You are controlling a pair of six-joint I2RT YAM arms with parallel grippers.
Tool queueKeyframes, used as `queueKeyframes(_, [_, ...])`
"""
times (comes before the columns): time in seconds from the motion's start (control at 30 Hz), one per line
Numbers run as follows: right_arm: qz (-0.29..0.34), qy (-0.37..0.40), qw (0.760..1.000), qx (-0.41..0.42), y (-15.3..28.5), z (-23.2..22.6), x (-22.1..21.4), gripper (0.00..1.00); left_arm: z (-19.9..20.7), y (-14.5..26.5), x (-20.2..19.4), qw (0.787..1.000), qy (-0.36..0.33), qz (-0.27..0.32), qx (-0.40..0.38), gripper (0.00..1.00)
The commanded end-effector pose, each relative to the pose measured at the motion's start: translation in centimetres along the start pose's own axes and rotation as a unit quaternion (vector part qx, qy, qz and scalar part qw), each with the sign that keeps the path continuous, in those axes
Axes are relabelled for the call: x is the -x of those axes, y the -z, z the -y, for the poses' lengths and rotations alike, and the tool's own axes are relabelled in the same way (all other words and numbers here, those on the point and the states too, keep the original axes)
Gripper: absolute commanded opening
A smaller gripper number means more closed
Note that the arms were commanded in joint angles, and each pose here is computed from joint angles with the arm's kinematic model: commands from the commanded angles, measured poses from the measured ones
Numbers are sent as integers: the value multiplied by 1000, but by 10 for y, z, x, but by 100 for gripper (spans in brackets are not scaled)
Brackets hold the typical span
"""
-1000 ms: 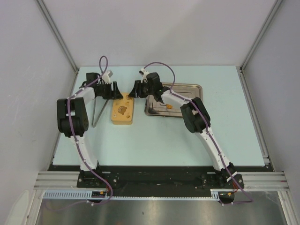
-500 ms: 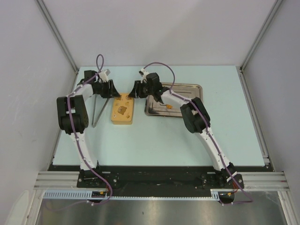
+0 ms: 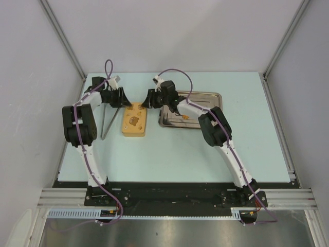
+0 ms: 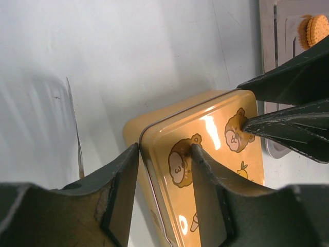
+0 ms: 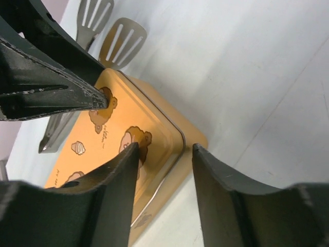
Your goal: Pack the cookies
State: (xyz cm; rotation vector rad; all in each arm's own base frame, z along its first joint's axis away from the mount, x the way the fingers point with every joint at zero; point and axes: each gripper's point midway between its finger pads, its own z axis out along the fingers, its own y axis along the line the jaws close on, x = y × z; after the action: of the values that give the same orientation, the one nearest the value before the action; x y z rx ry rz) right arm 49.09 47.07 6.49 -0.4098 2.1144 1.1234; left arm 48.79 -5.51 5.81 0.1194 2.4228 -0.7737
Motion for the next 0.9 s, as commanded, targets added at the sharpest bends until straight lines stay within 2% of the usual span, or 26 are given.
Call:
queueKeyframes(0.0, [-30,8,999,-45,15,11,-13,53,-14,-5,-34,998,17,-47,36,54])
queueKeyframes(0.13, [-25,15,998,-50,23,9,-6,59,-10,0,-29,999,9,-37,36,59])
queueKeyframes(0.3, [-22,21,998,-53,31,7,2,61,-4,6,-27,999,8,-32,32,64])
queueKeyframes(0.87, [-18,51,997,-50,72,-21,13,61,25,31,-46,1000,1,-28,8,68])
